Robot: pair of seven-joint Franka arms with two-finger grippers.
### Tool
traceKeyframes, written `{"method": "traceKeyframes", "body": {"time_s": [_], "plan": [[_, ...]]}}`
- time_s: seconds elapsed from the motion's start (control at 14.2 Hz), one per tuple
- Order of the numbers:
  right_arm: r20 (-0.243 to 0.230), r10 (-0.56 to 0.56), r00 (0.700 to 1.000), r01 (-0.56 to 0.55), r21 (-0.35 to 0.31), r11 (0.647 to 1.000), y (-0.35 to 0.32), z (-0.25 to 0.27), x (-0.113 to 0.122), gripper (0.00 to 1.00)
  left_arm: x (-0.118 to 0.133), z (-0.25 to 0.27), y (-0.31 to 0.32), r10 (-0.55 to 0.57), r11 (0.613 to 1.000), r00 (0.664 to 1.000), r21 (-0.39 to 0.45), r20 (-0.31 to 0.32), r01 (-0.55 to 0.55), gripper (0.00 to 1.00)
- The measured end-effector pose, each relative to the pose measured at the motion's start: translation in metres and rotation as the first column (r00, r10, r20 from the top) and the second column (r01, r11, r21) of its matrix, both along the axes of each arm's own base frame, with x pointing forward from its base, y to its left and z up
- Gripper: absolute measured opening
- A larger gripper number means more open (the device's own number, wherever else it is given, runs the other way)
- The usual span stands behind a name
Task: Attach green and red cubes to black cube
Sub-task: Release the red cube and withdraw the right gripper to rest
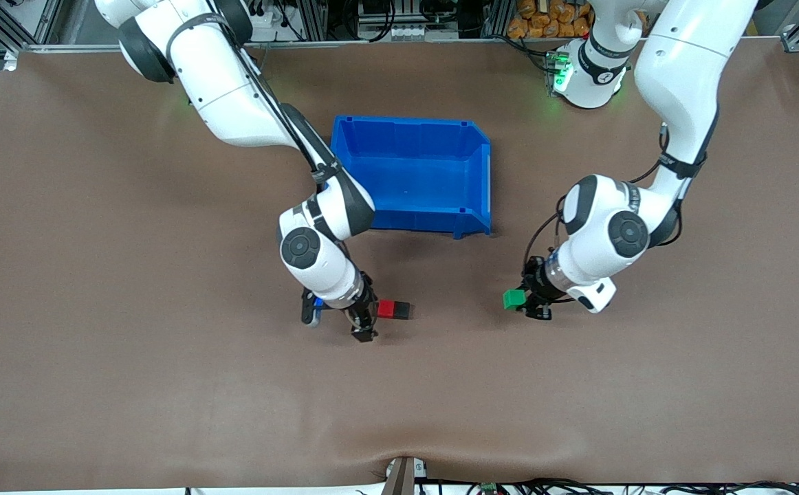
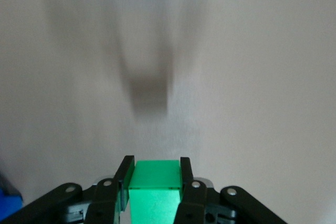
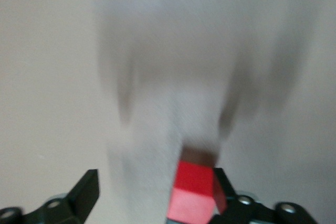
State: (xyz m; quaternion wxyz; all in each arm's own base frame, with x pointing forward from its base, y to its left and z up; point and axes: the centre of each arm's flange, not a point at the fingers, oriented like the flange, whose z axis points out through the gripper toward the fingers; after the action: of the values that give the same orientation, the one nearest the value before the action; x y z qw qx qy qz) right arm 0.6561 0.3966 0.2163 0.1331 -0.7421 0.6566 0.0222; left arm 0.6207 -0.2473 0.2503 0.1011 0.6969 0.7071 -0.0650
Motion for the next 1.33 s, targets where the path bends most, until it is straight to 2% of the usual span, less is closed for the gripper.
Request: {"method": "traceKeyframes", "body": {"time_s": [0.14,0.28,0.49,0.56,0.63,0.77,0.91,1.05,1.12,1.26,1.33], "plan": [[-0.107,0.107,0.988,-0.114,-0.067,0.991,-0.038,0.024,0.011,1.0,0.002,0.001,-0.012,0.025,1.0,1.0,-0.008,-0.001,-0.025,0.39],[-0.193,0.237,0.952,-0.256,-0.076,0.964,-0.09,0.064,0.022,1.0,0.003,0.002,-0.023,0.043,0.999,0.999,-0.016,-0.002,-0.043,0.39],[-0.24,0.364,0.9,-0.388,-0.059,0.92,-0.165,0.147,0.028,1.0,0.009,-0.001,-0.042,0.039,0.999,0.999,-0.027,-0.006,-0.039,0.39],[-0.254,0.418,0.872,-0.447,-0.064,0.892,-0.187,0.172,0.025,1.0,0.013,-0.003,-0.047,0.035,0.999,0.999,-0.029,-0.014,-0.035,0.39],[-0.278,0.493,0.825,-0.53,-0.075,0.845,-0.208,0.194,0.019,1.0,0.017,-0.006,-0.051,0.029,0.999,0.999,-0.03,-0.025,-0.03,0.39],[-0.347,0.621,0.703,-0.682,-0.079,0.727,-0.246,0.23,0.003,1.0,0.022,-0.009,-0.062,0.01,1.0,0.998,-0.026,-0.058,-0.012,0.39],[-0.369,0.704,0.607,-0.769,-0.047,0.638,-0.286,0.259,-0.007,1.0,0.023,-0.011,-0.075,-0.008,1.0,0.998,-0.029,-0.066,0.006,0.39],[-0.333,0.807,0.488,-0.856,-0.005,0.516,-0.331,0.29,-0.016,1.0,0.026,-0.013,-0.086,-0.024,0.999,0.996,-0.027,-0.084,0.022,0.39],[-0.304,0.856,0.417,-0.898,0.005,0.439,-0.352,0.306,-0.021,1.0,0.029,-0.012,-0.089,-0.029,0.999,0.995,-0.027,-0.092,0.027,0.39],[-0.263,0.932,0.25,-0.965,0.009,0.262,-0.387,0.343,-0.038,1.0,0.036,-0.009,-0.095,-0.036,0.999,0.995,-0.034,-0.092,0.033,0.39],[-0.25,0.949,0.191,-0.981,-0.003,0.196,-0.397,0.363,-0.048,1.0,0.039,-0.009,-0.101,-0.04,0.999,0.996,-0.04,-0.085,0.036,0.39]]}}
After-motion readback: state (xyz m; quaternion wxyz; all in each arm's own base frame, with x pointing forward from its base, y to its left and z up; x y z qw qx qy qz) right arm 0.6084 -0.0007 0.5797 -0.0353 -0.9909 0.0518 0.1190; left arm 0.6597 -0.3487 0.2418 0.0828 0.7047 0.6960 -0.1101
